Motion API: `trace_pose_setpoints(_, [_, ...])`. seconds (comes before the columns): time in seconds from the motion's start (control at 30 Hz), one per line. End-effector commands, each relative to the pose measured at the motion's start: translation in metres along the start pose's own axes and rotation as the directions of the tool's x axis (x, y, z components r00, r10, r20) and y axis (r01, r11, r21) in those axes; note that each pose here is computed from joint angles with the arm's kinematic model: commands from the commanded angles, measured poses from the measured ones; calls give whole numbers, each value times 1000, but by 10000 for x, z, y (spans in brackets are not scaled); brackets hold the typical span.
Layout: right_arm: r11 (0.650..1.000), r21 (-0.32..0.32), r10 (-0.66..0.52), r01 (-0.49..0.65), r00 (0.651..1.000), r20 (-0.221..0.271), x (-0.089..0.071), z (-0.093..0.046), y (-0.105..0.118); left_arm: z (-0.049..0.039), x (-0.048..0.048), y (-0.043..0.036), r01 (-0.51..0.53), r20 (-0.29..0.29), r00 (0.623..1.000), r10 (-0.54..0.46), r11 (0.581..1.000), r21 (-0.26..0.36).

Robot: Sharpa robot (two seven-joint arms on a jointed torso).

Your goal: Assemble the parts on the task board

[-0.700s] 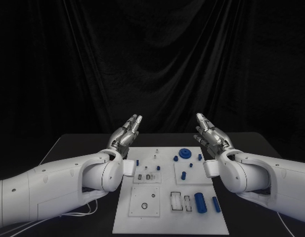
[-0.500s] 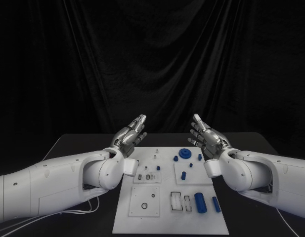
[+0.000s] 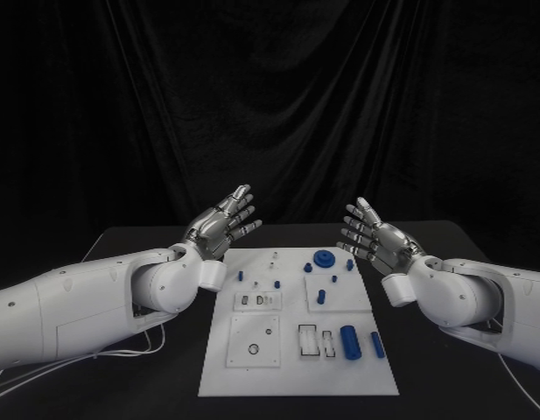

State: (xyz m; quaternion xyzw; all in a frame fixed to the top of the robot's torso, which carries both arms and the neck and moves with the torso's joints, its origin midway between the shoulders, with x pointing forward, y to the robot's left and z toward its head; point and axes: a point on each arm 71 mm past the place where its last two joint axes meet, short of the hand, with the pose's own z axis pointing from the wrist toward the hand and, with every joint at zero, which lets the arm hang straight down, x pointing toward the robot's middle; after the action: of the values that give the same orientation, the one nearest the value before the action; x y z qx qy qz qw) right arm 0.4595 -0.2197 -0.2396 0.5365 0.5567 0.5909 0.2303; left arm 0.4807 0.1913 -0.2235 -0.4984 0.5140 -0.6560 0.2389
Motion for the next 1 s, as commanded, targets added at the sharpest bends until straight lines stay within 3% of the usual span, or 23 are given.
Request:
trace_pose_setpoints(0.03, [998,-19,52,-55,991,-123,140,17,9,0,82,-22,25,-94,995,-21,999,42])
trace_pose_setpoints(0.43, [997,-41,63,-71,982,-177,42,31,58,-109,-161,-44,16,-52,999,-11,996,92])
trace_pose_setpoints(0.6, [999,-44,5,-15,975,-223,14,85,136,-186,-287,-91,-12,-34,999,16,991,130])
trace_pose_setpoints(0.73, [993,-78,-109,93,965,-239,1,137,305,-297,-391,-167,-70,-14,997,73,983,172])
trace_pose_setpoints(0.87, [948,-168,-302,272,934,-192,6,157,584,-421,-433,-226,-89,15,996,87,976,198])
trace_pose_setpoints(1.0, [856,-238,-497,459,858,-131,31,125,920,-525,-401,-279,-69,35,997,63,973,222])
